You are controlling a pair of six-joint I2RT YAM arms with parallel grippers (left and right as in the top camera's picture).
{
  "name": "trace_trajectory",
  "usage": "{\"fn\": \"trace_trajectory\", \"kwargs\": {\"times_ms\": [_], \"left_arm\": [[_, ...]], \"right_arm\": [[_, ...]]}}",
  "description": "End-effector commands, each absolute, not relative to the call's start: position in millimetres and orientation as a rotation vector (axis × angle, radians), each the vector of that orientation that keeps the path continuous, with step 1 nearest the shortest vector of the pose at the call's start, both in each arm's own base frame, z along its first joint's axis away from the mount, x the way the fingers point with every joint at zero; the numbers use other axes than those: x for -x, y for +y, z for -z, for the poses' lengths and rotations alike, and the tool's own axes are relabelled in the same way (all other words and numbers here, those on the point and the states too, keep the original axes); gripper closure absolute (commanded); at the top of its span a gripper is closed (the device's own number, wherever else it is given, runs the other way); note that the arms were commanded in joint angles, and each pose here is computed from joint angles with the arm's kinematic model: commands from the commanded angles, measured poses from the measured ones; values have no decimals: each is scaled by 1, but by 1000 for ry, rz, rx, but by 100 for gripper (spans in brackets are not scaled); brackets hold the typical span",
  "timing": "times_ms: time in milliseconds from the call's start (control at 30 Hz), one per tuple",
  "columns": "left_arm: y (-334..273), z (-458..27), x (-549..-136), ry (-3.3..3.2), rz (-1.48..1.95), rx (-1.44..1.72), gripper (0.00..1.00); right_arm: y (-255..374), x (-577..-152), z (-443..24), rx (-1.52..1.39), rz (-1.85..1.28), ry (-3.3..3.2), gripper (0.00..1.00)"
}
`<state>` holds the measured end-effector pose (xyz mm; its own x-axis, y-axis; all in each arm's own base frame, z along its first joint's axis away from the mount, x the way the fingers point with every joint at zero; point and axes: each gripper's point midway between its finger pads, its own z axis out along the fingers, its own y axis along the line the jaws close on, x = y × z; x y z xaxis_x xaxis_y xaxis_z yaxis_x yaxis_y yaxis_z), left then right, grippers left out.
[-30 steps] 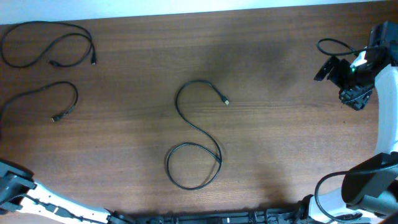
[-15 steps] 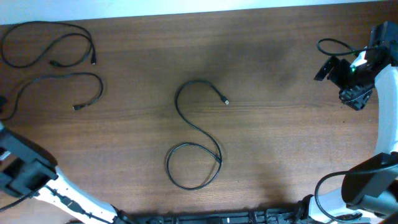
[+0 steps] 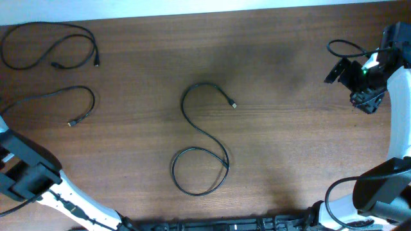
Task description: Untangle cables
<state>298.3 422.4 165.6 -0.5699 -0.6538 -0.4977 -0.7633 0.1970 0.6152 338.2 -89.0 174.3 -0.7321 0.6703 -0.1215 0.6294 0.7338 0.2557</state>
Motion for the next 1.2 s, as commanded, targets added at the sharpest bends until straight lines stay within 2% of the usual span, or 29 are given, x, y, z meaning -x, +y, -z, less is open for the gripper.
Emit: {"fn": "trace_trajectory", "kwargs": {"times_ms": [0,33,333,367,400,433,500,567,633,733,800,900,1067,1167], "left_arm": [[430,-193,-281,2254,-1471,1401,93],[428,-180,-296,2286,-1306,1395,99],[387,-136,-364,2419,-563,1281,100],[381,-134,-371,2427,-490,1265,90],[382,-134,-370,2427,-497,1267,65],[383,-135,-368,2425,-516,1271,52],[389,-137,-358,2426,-603,1294,49],[398,-141,-343,2422,-745,1325,35],[400,-143,-340,2418,-775,1330,27],[388,-137,-361,2423,-586,1288,27],[362,-133,-398,2417,-248,1187,34],[297,-146,-452,2400,271,857,36],[232,-142,-473,2512,365,633,36],[193,-132,-480,2625,302,508,29]], "right_arm": [[-93,-340,-176,-1045,-268,2721,1],[-93,-340,-176,-1045,-268,2721,1],[-93,-340,-176,-1046,-268,2721,1],[-93,-340,-176,-1045,-268,2721,1],[-93,-340,-176,-1045,-268,2721,1],[-93,-340,-176,-1045,-268,2721,1],[-93,-340,-176,-1046,-268,2721,1],[-93,-340,-176,-1045,-268,2721,1],[-93,-340,-176,-1045,-268,2722,1],[-93,-340,-176,-1045,-268,2721,1],[-93,-340,-176,-1045,-268,2721,1],[-93,-340,-176,-1045,-268,2721,1],[-93,-340,-176,-1046,-268,2721,1],[-93,-340,-176,-1045,-268,2722,1]]}}
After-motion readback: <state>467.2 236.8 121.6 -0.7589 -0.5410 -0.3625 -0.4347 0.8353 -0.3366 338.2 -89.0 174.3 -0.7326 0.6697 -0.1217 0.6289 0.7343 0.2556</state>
